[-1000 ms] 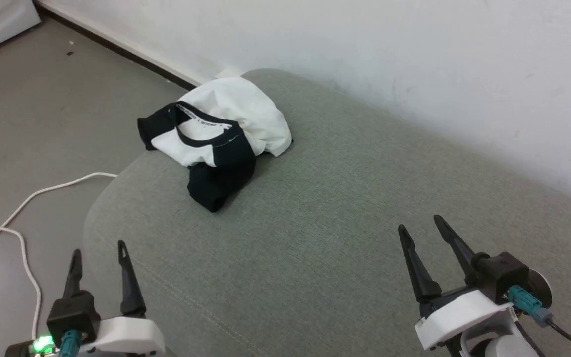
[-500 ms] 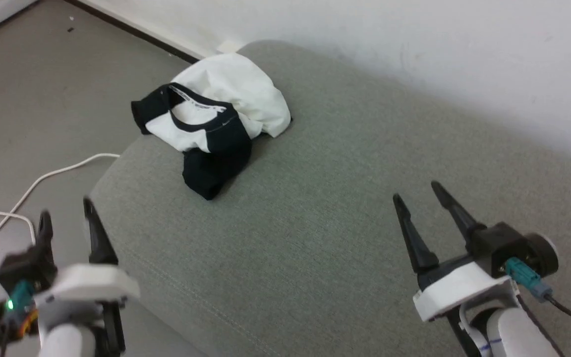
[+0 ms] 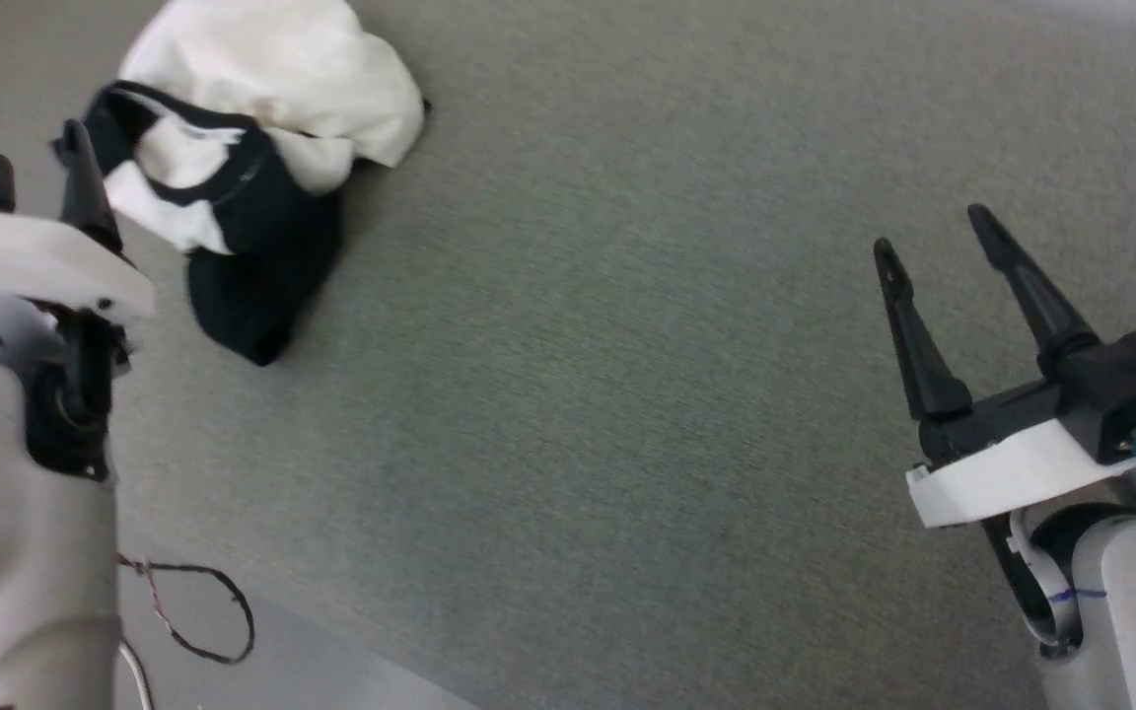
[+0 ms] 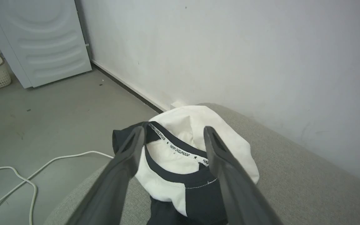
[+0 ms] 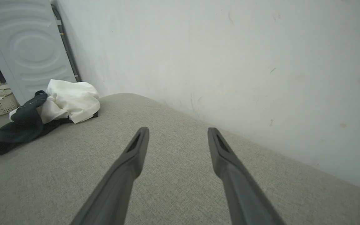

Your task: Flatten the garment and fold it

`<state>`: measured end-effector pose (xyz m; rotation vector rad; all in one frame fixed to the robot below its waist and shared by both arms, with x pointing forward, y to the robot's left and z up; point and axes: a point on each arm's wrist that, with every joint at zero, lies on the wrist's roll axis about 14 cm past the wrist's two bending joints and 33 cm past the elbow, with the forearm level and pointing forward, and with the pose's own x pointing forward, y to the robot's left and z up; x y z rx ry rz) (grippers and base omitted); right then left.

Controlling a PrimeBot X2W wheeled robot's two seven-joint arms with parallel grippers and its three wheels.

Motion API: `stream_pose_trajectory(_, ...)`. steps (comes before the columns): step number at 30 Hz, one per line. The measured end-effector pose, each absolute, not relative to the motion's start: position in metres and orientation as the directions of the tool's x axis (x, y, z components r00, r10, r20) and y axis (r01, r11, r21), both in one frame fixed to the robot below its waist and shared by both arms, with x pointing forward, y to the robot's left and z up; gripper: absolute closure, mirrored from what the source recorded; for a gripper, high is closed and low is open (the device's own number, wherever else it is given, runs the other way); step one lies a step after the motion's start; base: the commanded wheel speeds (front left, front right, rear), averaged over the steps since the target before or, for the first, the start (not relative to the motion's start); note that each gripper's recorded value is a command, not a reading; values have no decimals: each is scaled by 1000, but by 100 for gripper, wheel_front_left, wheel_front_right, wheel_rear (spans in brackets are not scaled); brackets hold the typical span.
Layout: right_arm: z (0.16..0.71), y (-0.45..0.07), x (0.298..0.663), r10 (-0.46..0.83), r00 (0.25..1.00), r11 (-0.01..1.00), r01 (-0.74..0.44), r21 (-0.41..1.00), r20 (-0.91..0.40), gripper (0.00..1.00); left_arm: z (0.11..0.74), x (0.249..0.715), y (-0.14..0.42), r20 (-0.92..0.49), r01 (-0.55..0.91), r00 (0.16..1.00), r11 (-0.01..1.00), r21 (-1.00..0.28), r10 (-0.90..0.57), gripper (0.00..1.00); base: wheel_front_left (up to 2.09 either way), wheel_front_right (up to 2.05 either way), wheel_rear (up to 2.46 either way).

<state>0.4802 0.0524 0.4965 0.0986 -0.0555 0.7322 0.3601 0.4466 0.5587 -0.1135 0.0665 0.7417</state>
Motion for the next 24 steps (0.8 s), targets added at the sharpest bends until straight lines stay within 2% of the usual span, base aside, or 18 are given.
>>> stream_pose_trajectory(6, 454, 20, 503, 596, 802, 795, -595, 118, 29, 0, 502, 411, 452, -338, -660, 715, 750, -41, 612, 0, 0, 0, 0)
stream_pose_trajectory(9, 435, 4, 507, 565, 825, 818, -560, 133, -5, 0, 473, 430, 450, -442, -663, 690, 745, -68, 573, 0, 0, 0, 0)
stream_pose_trajectory(14, 412, -23, 510, 507, 860, 856, -497, 143, -50, 0, 420, 446, 438, -611, -685, 608, 724, -80, 507, 0, 0, 0, 0)
stream_pose_trajectory(19, 400, -47, 510, 453, 889, 887, -440, 140, -75, 0, 387, 458, 427, -701, -680, 554, 730, -70, 449, 0, 0, 0, 0)
stream_pose_trajectory(20, 399, -51, 509, 443, 893, 892, -430, 139, -78, 0, 385, 461, 427, -705, -679, 549, 731, -63, 449, 13, 0, 0, 0)
stream_pose_trajectory(21, 398, -55, 508, 433, 898, 897, -420, 139, -83, 0, 384, 462, 429, -703, -678, 547, 733, -54, 454, 59, 0, 0, 0)
stream_pose_trajectory(22, 397, -58, 507, 424, 901, 901, -411, 139, -87, 0, 384, 464, 431, -694, -673, 552, 738, -43, 463, 100, 0, 0, 0)
stream_pose_trajectory(24, 397, -64, 505, 411, 907, 907, -397, 138, -93, 0, 390, 466, 438, -639, -671, 571, 741, -1, 515, 100, 0, 0, 0)
